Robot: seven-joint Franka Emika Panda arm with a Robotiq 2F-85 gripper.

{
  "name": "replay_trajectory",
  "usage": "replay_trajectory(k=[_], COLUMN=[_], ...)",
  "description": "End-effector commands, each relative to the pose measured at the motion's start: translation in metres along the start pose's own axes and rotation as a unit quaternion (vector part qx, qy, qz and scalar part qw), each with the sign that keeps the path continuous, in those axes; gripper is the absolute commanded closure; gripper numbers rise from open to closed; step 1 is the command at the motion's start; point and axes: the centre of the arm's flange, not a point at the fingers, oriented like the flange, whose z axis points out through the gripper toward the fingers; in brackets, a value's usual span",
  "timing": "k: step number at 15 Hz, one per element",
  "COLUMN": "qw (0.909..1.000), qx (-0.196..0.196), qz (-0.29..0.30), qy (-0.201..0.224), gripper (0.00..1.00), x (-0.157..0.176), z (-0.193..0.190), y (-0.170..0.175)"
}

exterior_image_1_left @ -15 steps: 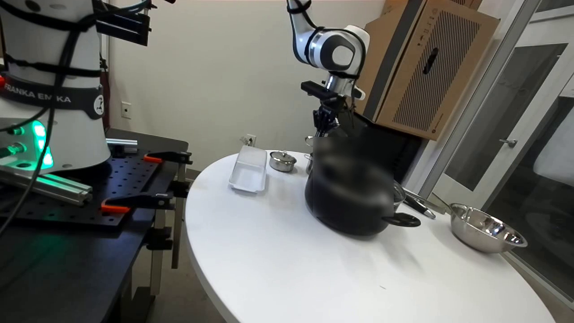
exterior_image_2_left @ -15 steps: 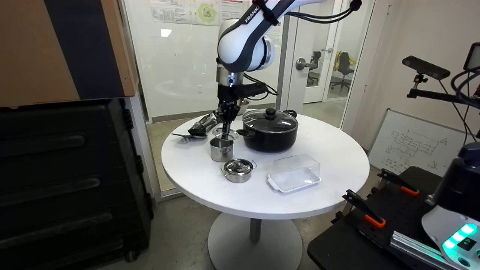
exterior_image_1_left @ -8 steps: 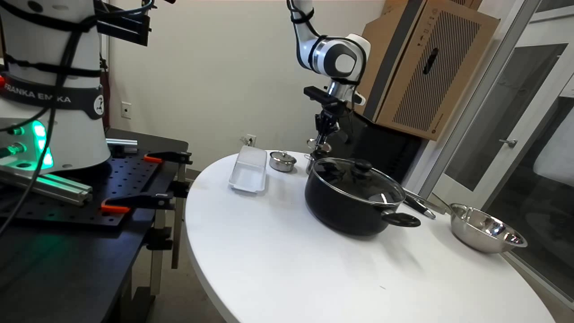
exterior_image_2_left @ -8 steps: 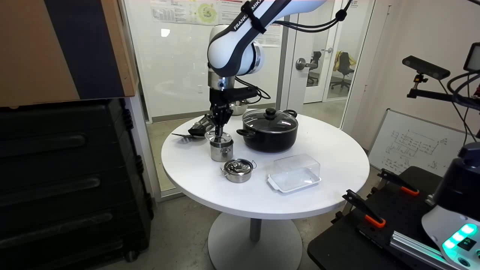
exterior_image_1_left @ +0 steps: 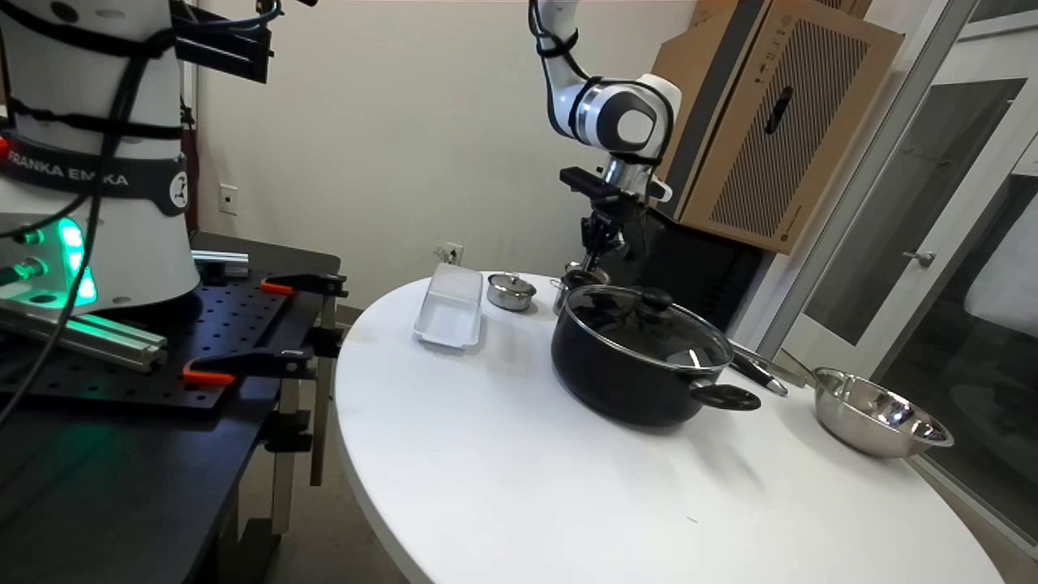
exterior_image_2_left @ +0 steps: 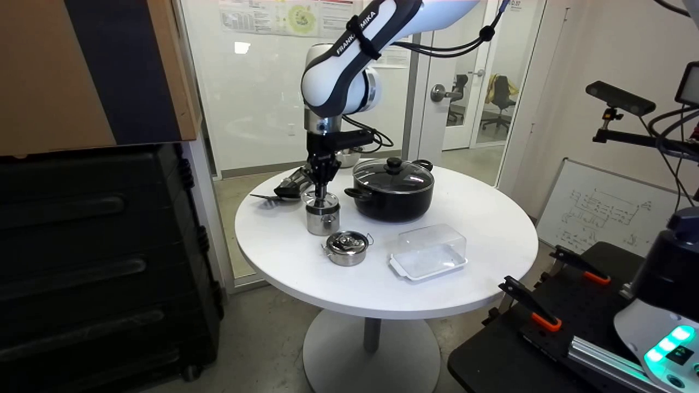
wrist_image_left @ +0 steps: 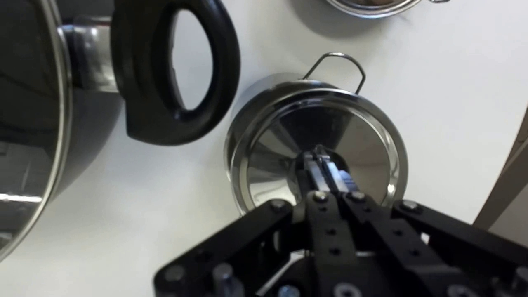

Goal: Put the silver lid on the small pot, take the glass lid off the large pot, then put the silver lid from the smallest pot on the table

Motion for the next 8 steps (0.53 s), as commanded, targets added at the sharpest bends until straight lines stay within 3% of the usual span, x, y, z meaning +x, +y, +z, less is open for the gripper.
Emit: replay_trajectory(k=[1,8], qw=[0.9998,0.9994], qx=[-0.011,-0.012], qz=[0.016,0.029], qy=[-0.008,-0.016], gripper=[1.0,1.0], x=[0.0159,0.014], z=[0.005,0.0148], y=[0.0012,0.0078])
